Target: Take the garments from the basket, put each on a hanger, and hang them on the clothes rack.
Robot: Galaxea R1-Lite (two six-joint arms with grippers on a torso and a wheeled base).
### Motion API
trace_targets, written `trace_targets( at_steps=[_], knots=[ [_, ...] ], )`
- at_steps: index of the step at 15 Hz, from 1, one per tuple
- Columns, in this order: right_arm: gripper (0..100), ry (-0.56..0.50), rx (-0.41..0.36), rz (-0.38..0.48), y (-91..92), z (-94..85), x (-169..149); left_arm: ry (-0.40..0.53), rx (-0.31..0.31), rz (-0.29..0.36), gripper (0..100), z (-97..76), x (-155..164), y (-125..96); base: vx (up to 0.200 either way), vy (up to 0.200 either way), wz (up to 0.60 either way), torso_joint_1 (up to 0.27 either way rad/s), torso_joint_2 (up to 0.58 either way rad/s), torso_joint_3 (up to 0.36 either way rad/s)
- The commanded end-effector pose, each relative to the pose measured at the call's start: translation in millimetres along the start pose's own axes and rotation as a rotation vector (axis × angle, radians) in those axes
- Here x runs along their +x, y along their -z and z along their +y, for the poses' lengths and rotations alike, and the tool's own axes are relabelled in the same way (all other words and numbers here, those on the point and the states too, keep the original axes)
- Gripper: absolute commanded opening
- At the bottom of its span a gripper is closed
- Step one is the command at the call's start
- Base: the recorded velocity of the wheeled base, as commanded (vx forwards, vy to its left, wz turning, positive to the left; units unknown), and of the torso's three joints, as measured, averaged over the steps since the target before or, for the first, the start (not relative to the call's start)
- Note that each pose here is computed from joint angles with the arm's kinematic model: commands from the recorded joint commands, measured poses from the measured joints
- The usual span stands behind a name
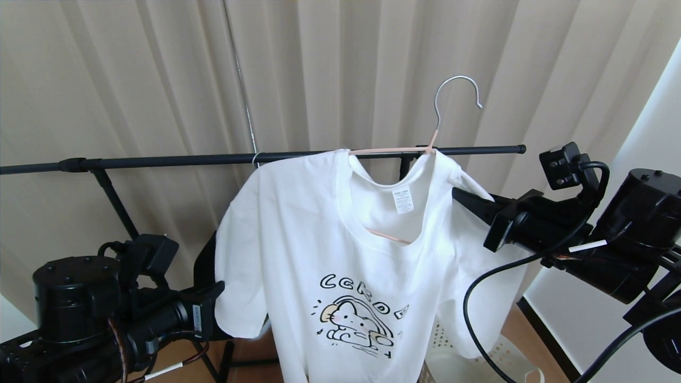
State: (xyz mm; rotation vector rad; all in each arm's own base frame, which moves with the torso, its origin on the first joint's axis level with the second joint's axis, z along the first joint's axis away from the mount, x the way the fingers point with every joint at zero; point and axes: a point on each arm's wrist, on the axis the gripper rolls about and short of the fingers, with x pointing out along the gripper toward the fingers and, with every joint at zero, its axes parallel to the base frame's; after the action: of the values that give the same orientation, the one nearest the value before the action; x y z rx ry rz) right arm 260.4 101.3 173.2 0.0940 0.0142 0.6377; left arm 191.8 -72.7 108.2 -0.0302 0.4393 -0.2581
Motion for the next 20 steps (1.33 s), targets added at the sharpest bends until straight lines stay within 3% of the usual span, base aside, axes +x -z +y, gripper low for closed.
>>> trace_targets(
  at_steps=[1,6,13,16,20],
  knots=[
    [0,0.000,0.001,0.003,0.6,0.0,0.0,0.005,0.000,-0.007,100,-0.3,-2.3,-0.6,0.000,0.000,0.00,0.000,0.00,0.000],
    [0,-0.023,0.001,0.027,6.5,-0.5,-2.6,0.150,0.003,-0.084,100,-4.1,-29.1,-7.5,0.000,0.000,0.00,0.000,0.00,0.000],
    [0,-0.056,-0.014,0.065,15.5,-5.0,-6.7,0.238,0.031,-0.229,100,-5.4,-61.1,-27.4,0.000,0.000,0.00,0.000,0.00,0.000],
    [0,-0.058,-0.038,0.087,21.8,-6.4,-5.5,0.293,0.038,-0.216,100,-7.5,-77.7,-44.9,0.000,0.000,0.00,0.000,0.00,0.000],
    [0,-0.095,-0.058,0.117,29.8,-5.4,-8.3,0.353,0.049,-0.140,100,-11.2,-91.5,-69.8,0.000,0.000,0.00,0.000,0.00,0.000]
  ],
)
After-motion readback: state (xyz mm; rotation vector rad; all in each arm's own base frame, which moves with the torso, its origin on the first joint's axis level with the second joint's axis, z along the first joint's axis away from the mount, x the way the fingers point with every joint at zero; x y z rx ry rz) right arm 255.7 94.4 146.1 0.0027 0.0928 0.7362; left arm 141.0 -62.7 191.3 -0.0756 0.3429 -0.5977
